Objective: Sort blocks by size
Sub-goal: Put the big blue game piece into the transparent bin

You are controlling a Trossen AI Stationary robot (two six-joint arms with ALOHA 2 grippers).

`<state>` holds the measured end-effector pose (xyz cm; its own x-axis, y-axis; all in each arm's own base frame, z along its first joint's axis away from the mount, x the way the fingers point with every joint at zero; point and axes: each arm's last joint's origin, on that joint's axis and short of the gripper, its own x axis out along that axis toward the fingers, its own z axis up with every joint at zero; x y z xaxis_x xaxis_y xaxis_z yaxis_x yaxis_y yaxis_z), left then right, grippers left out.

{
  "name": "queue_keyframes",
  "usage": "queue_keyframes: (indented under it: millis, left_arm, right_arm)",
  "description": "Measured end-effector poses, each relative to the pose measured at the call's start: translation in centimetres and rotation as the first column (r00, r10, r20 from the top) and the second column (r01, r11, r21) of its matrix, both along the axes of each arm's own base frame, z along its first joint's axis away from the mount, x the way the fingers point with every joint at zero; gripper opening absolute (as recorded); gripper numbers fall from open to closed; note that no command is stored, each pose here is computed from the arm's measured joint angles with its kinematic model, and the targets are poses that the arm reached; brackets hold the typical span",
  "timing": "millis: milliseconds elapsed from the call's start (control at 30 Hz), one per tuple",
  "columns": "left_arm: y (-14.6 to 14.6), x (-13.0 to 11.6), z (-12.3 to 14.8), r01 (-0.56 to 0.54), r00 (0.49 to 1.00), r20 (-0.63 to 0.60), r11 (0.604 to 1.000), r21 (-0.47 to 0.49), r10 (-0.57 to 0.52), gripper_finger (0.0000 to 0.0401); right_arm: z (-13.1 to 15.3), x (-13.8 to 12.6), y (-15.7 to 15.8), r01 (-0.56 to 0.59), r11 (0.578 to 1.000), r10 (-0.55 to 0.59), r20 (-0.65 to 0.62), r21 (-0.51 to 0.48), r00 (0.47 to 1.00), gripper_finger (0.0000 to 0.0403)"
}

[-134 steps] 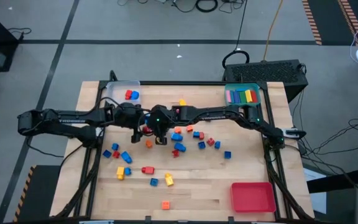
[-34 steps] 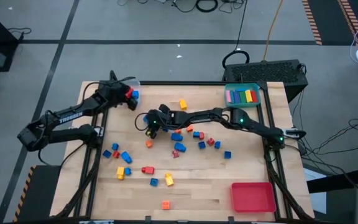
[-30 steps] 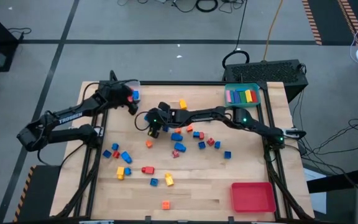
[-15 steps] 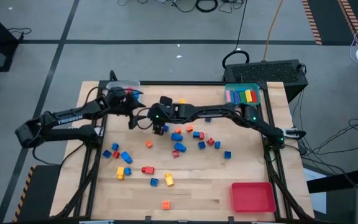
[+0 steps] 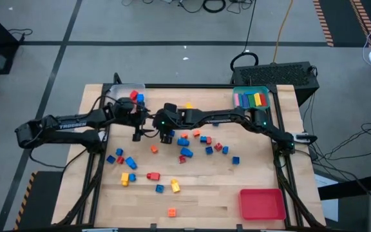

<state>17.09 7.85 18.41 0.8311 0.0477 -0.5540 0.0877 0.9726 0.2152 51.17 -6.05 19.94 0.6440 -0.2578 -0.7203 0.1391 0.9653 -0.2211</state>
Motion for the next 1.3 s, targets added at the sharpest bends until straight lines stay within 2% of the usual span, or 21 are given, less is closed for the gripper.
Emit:
queue_keyframes:
  millis: [200,333,800,933,1167,1300]
  left_arm:
    - [-0.29,0.15,-0.09,-0.027,0.999,-0.022,0.999,0.043,0.028,0.0279]
    - [-0.31,0.13,-0.12,-0.026,0.999,-0.026,0.999,0.041,0.028,0.0279]
    - [-0.34,0.01,-0.3,-0.032,0.998,-0.049,0.999,0.036,0.033,0.0273]
    - [-0.34,0.02,-0.29,-0.034,0.998,-0.047,0.999,0.035,0.035,0.0241]
    - [-0.48,0.02,-0.29,0.005,0.999,-0.038,1.0,0.007,-0.005,0.0144]
    - [-0.41,0.1,-0.2,-0.018,0.999,-0.027,1.0,0.002,0.018,0.0135]
  right_arm:
    - [0.01,0.07,0.6,-0.039,0.999,0.039,-0.002,0.005,0.999,0.0111]
    - [0.01,0.1,0.75,-0.064,0.997,0.064,0.002,0.03,0.998,0.0111]
    - [0.31,0.39,0.73,-0.076,0.997,0.075,0.043,0.023,0.996,0.0111]
    - [0.33,0.41,0.73,-0.078,0.997,0.077,0.045,0.02,0.996,0.0111]
    - [0.45,0.51,0.74,-0.085,0.996,0.084,0.06,0.018,0.995,0.0112]
    - [0.46,0.5,0.71,-0.074,0.996,0.07,0.067,0.045,0.995,0.0131]
